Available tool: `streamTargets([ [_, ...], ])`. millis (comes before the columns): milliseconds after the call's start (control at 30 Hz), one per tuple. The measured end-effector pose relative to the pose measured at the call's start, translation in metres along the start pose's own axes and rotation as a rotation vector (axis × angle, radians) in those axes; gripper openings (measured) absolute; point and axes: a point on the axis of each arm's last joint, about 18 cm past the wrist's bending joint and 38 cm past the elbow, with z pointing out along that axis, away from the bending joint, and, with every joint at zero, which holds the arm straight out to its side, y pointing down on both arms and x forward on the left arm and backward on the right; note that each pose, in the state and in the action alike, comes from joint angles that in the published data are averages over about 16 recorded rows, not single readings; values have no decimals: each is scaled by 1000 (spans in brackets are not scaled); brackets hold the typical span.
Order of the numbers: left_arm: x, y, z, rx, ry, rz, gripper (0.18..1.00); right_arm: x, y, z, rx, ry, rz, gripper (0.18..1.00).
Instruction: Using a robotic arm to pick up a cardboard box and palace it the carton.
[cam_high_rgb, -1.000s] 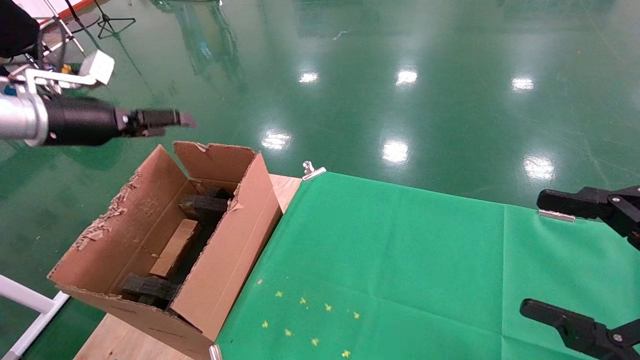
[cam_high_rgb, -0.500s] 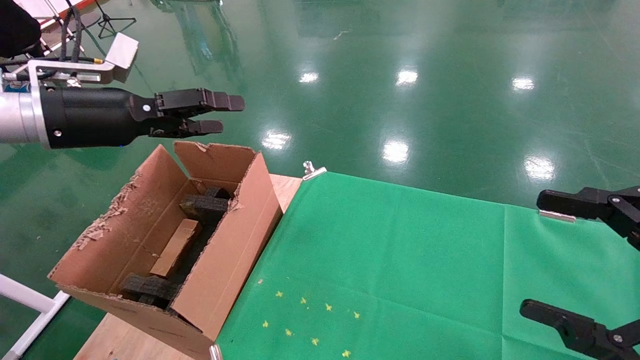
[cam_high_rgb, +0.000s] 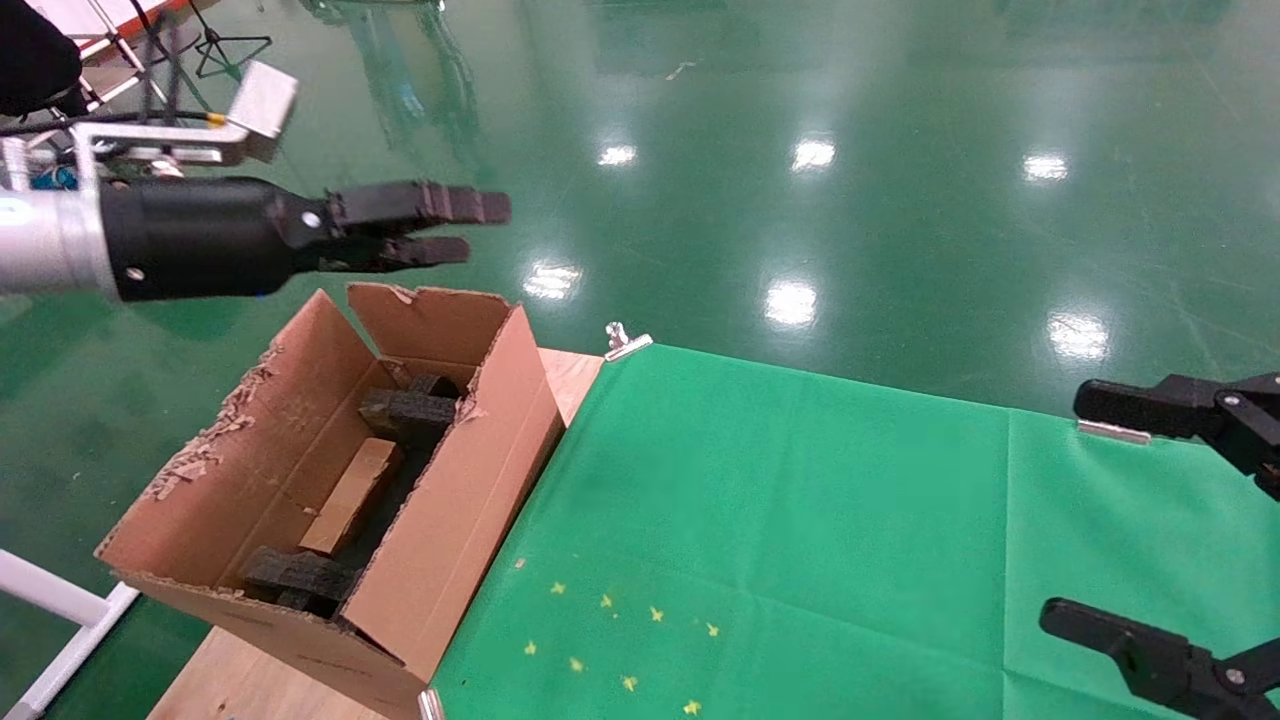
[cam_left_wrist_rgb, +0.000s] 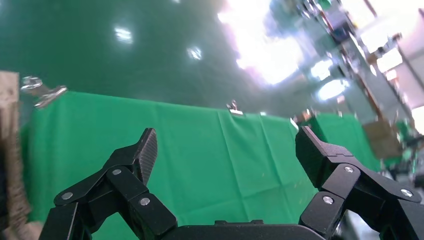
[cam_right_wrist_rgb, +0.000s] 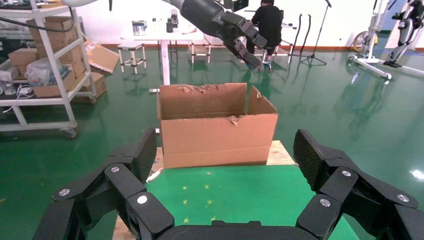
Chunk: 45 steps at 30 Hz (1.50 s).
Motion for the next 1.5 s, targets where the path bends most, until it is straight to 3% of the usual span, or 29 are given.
streamTargets([
  [733,52,47,42,-35,286,384,1001,0,0,0,0,0,0,1001],
  [1500,107,103,53,65,574,760,1001,0,0,0,0,0,0,1001],
])
